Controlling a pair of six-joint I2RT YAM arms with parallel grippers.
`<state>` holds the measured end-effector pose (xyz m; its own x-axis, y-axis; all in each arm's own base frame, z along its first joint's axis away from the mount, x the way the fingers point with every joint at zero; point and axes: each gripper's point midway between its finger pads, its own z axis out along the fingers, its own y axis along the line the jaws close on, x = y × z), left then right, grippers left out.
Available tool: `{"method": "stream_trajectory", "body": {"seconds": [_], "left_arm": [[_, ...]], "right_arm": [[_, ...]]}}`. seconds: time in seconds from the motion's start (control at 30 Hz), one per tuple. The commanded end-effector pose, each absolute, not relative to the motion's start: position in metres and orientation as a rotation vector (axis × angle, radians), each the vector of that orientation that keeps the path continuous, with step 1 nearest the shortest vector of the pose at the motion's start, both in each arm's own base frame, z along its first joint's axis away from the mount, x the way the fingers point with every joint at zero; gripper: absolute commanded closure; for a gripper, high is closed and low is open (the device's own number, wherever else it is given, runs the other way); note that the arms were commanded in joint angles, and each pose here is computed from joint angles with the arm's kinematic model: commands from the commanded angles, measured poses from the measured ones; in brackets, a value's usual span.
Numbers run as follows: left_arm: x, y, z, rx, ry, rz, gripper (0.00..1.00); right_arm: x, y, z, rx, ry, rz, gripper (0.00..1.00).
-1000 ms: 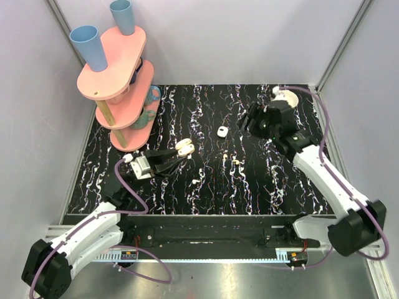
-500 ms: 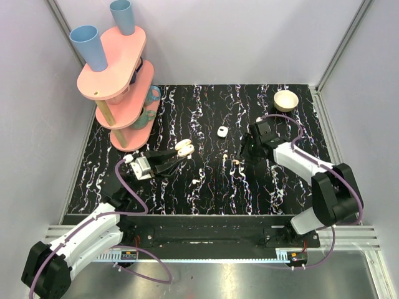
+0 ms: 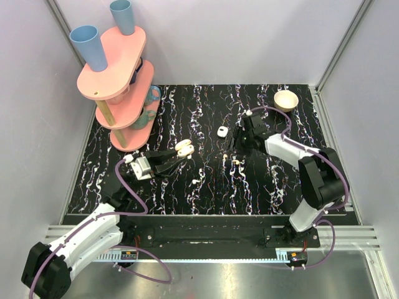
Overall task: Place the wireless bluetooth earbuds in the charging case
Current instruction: Pick up the left earbud from the center of the board.
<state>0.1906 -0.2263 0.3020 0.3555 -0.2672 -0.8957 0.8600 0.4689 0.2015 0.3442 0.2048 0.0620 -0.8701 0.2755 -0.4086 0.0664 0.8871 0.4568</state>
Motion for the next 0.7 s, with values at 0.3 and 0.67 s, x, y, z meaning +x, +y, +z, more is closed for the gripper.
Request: {"method": "stream_trajectory", "body": {"seconds": [0.3, 0.67], "left_arm": [[0.187, -0.223, 0.328, 0.758, 0.844, -0.796, 1.00], [0.187, -0.223, 0.328, 0.756, 0.844, -0.794, 1.00]], "right_arm": [[0.372, 0.230, 0.058, 0.237, 2.545, 0.448, 0.44], [0.376, 0.233, 0.046, 0.263, 2.541, 0.314, 0.49]]}}
